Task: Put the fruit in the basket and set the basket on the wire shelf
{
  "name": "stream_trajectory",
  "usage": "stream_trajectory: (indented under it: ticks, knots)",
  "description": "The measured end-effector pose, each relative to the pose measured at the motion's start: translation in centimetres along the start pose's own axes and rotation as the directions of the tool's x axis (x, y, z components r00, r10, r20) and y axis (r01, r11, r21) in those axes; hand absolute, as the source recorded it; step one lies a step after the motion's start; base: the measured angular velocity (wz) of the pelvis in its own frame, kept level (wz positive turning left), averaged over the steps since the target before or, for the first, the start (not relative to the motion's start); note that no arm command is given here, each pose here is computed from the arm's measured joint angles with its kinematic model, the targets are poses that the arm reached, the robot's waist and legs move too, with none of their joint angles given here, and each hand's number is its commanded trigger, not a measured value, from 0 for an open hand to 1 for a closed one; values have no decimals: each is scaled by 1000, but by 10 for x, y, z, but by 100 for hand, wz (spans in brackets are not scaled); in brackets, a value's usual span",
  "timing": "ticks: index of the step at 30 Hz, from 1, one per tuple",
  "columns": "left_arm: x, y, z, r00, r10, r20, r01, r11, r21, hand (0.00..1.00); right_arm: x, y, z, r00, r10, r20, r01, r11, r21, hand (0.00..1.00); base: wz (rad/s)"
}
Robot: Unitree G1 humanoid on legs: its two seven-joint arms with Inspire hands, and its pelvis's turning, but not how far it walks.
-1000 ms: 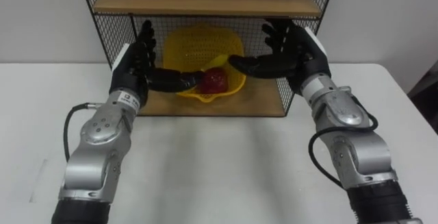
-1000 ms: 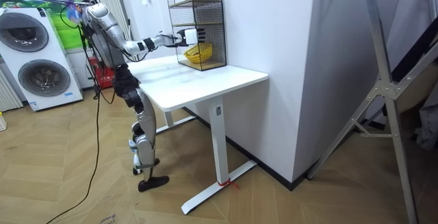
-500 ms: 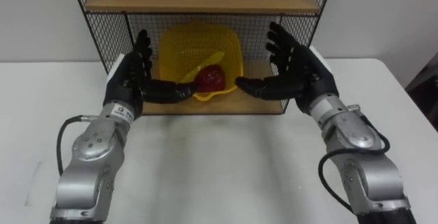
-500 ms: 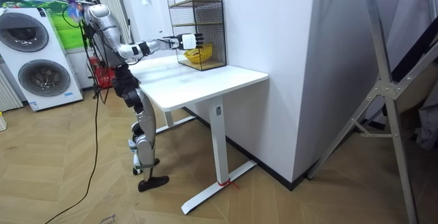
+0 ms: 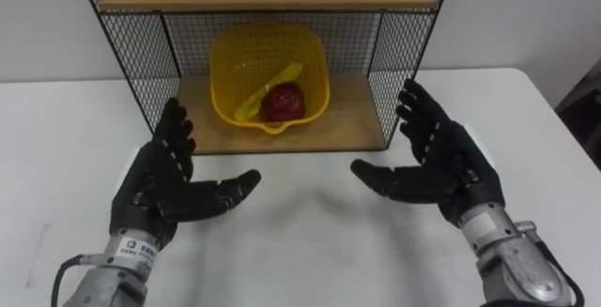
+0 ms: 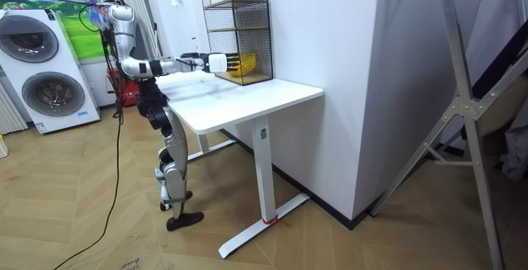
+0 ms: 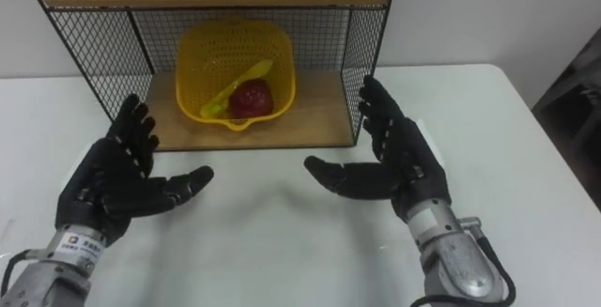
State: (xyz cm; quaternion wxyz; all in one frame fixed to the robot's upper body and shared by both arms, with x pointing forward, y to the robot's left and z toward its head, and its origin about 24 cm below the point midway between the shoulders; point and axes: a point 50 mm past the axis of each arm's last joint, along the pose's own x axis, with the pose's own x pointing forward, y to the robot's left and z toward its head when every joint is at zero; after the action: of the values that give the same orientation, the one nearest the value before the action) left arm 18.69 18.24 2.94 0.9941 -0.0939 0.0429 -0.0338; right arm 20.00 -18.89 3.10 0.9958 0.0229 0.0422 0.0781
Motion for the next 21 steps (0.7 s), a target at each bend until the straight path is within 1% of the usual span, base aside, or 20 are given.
stream_trajectory:
  ticks: [2,6,9,12,15,16,17,18,19,20,21]
  knots:
    - [-2,-1,1,1000,6,30,-6,1000,0,0,-6,4,-5,1000,7,-9,-7,1000,9,0,0]
    - [-5,1,3,997,30,71,-30,1000,1,0,-10,7,-6,1000,6,13,-6,1000,16,0,0]
    - [-11,6,2,994,69,82,-70,998,4,0,-13,5,-5,999,-12,36,12,1000,7,0,0]
    - [-17,13,3,985,135,105,-137,991,6,0,-17,0,-3,996,-64,67,64,998,0,0,0]
    - [-25,24,6,961,238,138,-242,970,9,0,-20,-8,0,988,-125,95,127,992,-16,0,0]
    - [-27,30,9,944,290,159,-296,955,16,0,-22,-14,2,981,-162,109,166,986,-24,0,0]
    - [-28,34,10,932,318,173,-326,945,17,0,-23,-17,3,975,-187,117,191,981,-26,0,3]
    - [-32,43,15,901,382,205,-394,919,23,0,-25,-25,6,960,-244,138,251,967,-33,0,4]
    - [-37,54,21,861,448,241,-467,884,21,0,-29,-35,11,937,-310,164,321,946,-50,0,0]
    - [-44,67,28,807,520,280,-548,836,29,0,-34,-46,19,903,-381,198,401,913,-73,0,0]
    - [-48,74,32,775,557,299,-591,807,26,0,-37,-52,23,882,-418,219,443,893,-81,0,0]
